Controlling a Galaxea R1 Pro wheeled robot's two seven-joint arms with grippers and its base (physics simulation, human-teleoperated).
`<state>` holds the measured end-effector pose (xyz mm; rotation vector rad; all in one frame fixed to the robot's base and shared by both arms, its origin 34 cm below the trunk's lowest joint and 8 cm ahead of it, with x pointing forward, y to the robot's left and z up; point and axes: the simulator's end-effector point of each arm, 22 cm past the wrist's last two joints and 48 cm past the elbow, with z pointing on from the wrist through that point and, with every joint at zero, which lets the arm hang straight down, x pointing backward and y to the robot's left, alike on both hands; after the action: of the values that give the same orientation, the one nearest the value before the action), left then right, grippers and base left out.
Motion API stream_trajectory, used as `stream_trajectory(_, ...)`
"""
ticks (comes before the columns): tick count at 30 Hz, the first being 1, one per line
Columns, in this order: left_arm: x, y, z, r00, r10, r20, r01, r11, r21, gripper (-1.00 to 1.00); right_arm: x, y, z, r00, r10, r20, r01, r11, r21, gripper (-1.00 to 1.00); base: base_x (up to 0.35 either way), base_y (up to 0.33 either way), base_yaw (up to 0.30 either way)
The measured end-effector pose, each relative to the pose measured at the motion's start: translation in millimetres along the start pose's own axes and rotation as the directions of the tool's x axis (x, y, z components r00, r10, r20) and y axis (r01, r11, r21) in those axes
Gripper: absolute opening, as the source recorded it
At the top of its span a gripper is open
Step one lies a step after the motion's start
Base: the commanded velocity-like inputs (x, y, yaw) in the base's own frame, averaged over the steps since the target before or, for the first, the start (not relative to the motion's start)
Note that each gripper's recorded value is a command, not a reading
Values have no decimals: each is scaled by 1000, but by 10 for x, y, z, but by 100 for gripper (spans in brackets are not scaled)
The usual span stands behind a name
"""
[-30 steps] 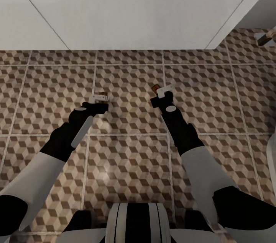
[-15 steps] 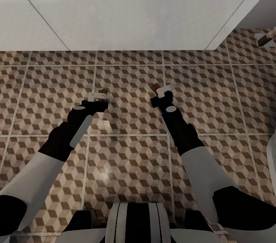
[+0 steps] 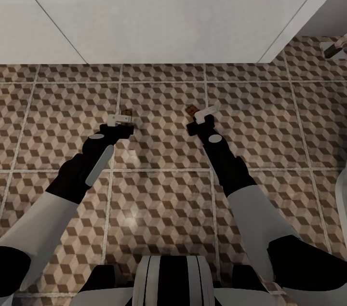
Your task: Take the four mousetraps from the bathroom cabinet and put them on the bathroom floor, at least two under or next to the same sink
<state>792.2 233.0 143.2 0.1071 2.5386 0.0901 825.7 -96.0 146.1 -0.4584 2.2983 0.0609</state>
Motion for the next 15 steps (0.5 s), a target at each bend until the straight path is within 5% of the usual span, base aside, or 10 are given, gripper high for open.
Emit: stream_trajectory(15,17,6,2,1000,1,-3,-1,1000,0,-100,12,123,7,1000,-4,12,5,999,-49,-100,112,0,0)
